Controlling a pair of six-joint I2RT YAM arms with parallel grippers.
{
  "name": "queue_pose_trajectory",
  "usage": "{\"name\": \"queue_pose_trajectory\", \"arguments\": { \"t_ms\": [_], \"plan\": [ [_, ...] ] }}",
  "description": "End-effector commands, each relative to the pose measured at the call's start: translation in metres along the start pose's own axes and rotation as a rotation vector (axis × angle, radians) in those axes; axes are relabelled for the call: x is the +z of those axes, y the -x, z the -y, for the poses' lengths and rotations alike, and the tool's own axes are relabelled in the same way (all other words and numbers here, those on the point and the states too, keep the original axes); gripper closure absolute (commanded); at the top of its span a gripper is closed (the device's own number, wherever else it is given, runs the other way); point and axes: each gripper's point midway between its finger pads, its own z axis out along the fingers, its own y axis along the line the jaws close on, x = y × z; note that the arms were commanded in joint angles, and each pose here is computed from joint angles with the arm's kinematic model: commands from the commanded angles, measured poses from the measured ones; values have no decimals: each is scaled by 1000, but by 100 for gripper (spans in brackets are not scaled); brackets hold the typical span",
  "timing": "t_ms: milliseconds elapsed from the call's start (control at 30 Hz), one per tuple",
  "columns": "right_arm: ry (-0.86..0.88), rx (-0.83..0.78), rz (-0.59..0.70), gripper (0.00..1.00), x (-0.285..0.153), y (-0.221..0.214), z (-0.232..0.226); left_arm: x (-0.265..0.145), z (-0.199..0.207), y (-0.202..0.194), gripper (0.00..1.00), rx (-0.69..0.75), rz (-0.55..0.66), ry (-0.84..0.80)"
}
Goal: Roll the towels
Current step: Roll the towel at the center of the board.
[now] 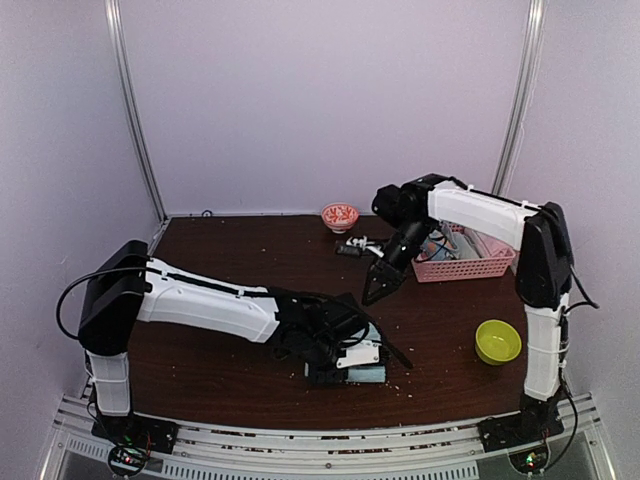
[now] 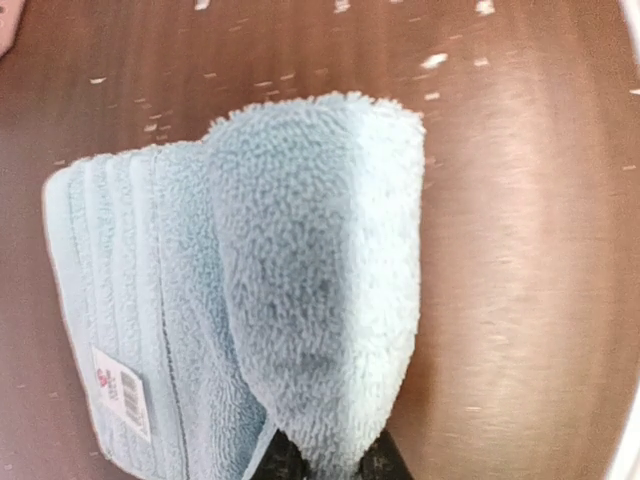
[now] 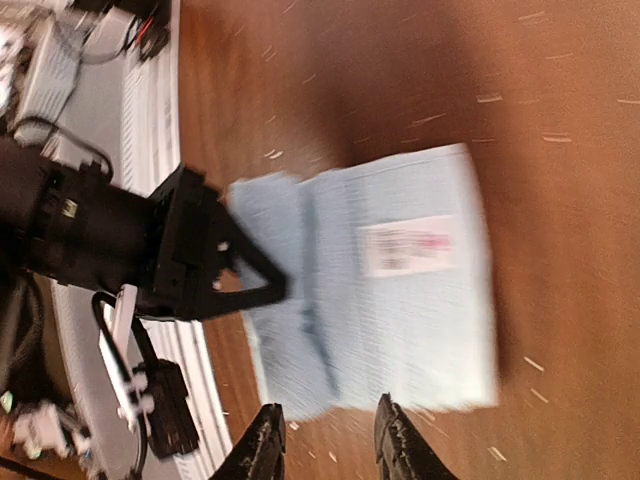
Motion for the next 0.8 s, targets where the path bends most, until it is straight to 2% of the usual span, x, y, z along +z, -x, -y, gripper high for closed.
{"name": "queue_pose_trajectory", "arguments": {
  "t_ms": [0, 67, 167, 267, 333, 433, 533, 633, 767],
  "plan": [
    [-269, 134, 66, 70, -58, -9, 44, -4, 51, -8, 95, -107, -99, -301],
    [-367, 152, 51, 70, -66, -22, 60, -5, 60, -1, 95, -141, -110, -370],
    [-414, 148, 106, 71, -94, -19, 56, 3, 69, 3, 94, -202, -135, -483],
    [-378, 90, 305, 69, -169, 13, 17, 14, 73, -1, 94, -278, -162, -584],
    [-489, -54, 432, 65, -222, 34, -17, 18, 70, -2, 94, -349, -159, -662],
    [-558, -233, 537, 57, -251, 37, -68, 22, 57, 3, 95, -494, -123, -792],
    [-362, -426, 518, 53, -218, 20, -126, 29, 45, 7, 95, -604, -88, -900],
    [-246, -552, 367, 55, -150, -3, -157, 39, 38, 8, 98, -681, -86, -968],
    [-304, -603, 199, 57, -78, -33, -151, 49, 26, 5, 98, -755, -85, -989]
  ]
}}
